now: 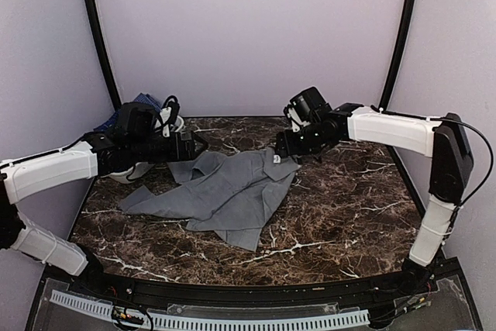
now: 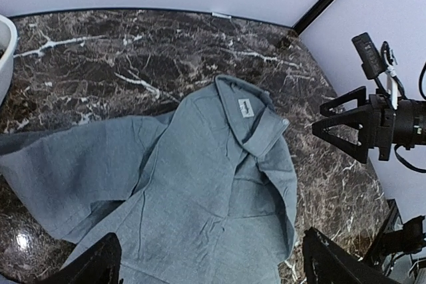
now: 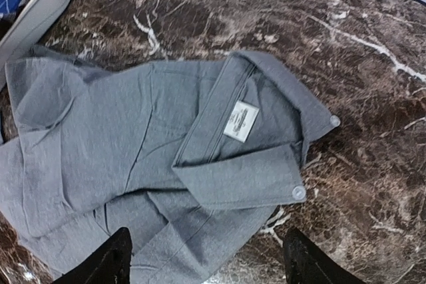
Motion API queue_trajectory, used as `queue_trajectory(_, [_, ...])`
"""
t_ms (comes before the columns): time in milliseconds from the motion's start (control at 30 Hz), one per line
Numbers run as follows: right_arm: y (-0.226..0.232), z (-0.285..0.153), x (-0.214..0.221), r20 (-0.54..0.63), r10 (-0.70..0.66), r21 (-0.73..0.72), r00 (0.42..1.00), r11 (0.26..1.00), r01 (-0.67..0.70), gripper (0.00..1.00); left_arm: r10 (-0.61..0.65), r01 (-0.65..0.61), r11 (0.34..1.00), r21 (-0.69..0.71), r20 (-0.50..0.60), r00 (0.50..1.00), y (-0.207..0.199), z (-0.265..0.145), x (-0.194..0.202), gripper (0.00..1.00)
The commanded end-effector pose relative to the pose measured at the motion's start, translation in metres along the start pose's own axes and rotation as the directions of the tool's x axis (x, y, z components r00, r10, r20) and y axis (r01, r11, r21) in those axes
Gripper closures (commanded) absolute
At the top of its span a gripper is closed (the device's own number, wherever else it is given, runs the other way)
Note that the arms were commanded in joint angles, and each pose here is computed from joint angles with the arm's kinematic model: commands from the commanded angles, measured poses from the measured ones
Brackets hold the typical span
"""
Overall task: Fold and stack the long sleeve shirts
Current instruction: Place the crumpled shirt at the center of the board, then pick up the flattened shirt from the center of the board.
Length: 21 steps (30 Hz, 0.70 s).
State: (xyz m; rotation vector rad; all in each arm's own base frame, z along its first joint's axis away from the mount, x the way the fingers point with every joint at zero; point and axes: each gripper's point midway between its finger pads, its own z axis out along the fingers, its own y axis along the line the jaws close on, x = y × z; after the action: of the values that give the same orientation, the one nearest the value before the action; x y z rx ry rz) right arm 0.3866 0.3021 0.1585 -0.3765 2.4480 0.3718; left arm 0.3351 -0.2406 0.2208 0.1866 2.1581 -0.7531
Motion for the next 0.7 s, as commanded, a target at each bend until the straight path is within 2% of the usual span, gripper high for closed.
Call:
queue_trajectory(0, [0.021,-0.005,0.030,-0.002,0.018,-0.051,1.000,0.999,-0.018,0.24,-0.029,0.010,0.993,-0.117,-0.161,0.987,0.021,0.016,0.045,0.08])
queue_trajectory(167, [0.045,-0.001,0.082,-0.071,0.013,-0.073,0.997,0.997,-0.018,0.24,-0.021,-0.052,0.967,-0.250,-0.281,0.960,0.039,0.042,0.076,0.10])
queue_trajectory(300, [0.048,0.001,0.107,-0.097,0.028,-0.052,0.995,0.998,-0.034,0.24,-0.017,-0.080,0.956,-0.283,-0.324,0.946,0.046,0.065,0.086,0.10])
queue_trajectory(500, [0.044,0.007,0.134,-0.120,0.084,-0.050,0.989,0.995,-0.090,0.22,0.012,-0.134,0.935,-0.329,-0.349,0.937,0.054,0.102,0.078,0.10])
queue_trajectory(667, [0.041,0.010,0.140,-0.122,0.109,-0.046,0.987,0.992,-0.116,0.22,0.019,-0.147,0.928,-0.343,-0.351,0.936,0.046,0.112,0.070,0.18])
